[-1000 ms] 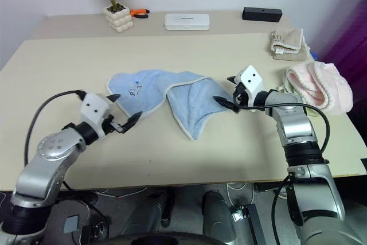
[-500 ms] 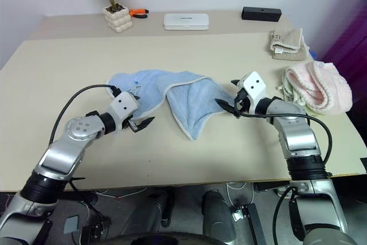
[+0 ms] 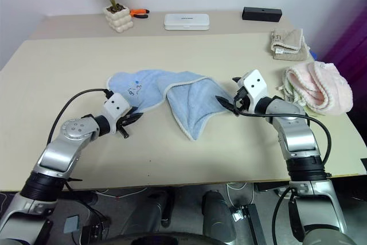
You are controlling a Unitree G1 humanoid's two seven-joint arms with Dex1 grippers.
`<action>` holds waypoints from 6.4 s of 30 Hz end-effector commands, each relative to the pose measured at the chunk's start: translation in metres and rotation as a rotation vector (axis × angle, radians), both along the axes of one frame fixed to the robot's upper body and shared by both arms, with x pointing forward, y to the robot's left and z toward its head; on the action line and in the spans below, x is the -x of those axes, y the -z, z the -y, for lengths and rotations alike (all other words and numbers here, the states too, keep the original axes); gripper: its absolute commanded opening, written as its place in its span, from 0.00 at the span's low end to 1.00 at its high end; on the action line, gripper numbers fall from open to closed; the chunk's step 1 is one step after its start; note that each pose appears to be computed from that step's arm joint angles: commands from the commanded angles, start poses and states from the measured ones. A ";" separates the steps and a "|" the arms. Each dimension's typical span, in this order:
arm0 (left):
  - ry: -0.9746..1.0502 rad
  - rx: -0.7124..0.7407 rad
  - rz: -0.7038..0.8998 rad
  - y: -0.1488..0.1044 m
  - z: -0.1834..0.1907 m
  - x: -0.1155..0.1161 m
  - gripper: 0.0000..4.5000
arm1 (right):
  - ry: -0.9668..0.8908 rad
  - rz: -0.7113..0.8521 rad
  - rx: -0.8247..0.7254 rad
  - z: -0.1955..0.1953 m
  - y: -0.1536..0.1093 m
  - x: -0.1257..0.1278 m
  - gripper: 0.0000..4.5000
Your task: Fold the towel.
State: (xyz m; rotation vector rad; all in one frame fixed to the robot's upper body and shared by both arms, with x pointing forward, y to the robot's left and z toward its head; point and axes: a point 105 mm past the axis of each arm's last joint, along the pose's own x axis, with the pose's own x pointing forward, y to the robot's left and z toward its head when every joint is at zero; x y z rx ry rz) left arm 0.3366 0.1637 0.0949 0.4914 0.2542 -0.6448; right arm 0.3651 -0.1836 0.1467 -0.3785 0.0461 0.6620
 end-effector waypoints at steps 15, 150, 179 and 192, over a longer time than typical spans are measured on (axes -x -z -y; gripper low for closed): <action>-0.177 0.028 0.205 -0.043 -0.046 0.001 0.01 | 0.125 -0.308 0.053 0.024 0.030 -0.024 1.00; 0.202 0.473 0.075 -0.052 0.040 0.053 0.66 | 0.713 -0.708 -0.957 -0.023 0.037 0.004 0.00; 0.169 0.457 0.120 -0.056 0.032 0.047 0.66 | -0.275 -0.110 0.078 -0.143 -0.006 0.054 0.00; 0.120 0.438 0.117 -0.056 0.019 0.053 0.66 | -0.433 -0.124 0.058 -0.149 -0.003 0.074 0.41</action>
